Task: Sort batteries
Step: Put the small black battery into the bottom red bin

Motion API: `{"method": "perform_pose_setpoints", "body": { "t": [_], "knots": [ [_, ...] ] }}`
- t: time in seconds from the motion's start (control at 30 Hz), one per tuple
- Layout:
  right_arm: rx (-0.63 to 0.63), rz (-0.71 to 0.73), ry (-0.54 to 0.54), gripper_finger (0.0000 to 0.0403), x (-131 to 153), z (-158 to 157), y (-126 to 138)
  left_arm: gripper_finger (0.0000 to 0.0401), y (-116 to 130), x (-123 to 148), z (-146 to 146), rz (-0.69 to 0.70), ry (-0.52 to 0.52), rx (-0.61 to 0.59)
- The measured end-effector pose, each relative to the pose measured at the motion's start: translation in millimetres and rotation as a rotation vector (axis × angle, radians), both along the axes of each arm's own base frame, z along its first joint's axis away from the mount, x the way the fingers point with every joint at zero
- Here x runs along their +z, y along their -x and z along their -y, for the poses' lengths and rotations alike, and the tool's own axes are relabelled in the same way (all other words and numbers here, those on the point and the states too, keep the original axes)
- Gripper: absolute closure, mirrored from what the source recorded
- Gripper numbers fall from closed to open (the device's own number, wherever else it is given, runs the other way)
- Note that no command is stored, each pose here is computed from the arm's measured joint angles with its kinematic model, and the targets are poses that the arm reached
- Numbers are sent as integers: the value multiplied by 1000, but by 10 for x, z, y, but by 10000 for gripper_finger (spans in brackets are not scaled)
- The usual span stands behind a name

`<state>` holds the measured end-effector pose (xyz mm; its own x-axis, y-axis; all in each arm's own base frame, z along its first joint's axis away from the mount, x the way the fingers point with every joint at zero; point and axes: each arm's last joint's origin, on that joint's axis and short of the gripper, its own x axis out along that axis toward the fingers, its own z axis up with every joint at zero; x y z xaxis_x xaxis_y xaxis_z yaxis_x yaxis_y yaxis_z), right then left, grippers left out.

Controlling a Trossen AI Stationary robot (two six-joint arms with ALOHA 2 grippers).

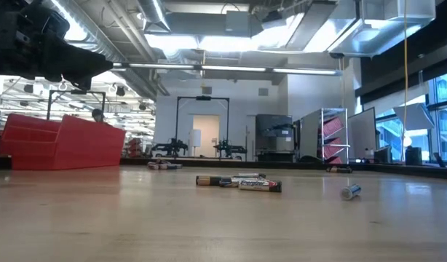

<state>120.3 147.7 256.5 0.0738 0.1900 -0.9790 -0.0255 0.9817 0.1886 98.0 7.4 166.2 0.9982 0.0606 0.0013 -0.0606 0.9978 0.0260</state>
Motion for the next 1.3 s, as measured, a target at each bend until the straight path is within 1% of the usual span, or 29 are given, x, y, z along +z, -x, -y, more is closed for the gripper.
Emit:
{"method": "perform_pose_setpoints", "body": {
  "t": [0.07,0.27,0.43,0.67,0.87,1.1,1.2,1.3],
  "knots": [
    [11,-9,12,389,-127,-5,32,288,0,1,0,0,0,0],
    [-33,-42,113,388,-412,95,96,288,0,1,0,0,0,0],
    [-8,-6,119,388,-548,106,95,288,0,0,0,0,0,0],
    [-12,-28,173,387,-764,191,156,288,0,0,0,0,0,0],
    [-16,-6,171,387,-879,212,166,288,0,0,0,0,0,0],
    [-17,0,177,386,-939,231,179,288,0,0,0,0,0,0],
    [-16,1,178,378,-939,232,178,288,0,1,0,0,0,0],
    [-18,3,179,362,-939,232,177,288,0,1,0,0,0,0]
  ]
}}
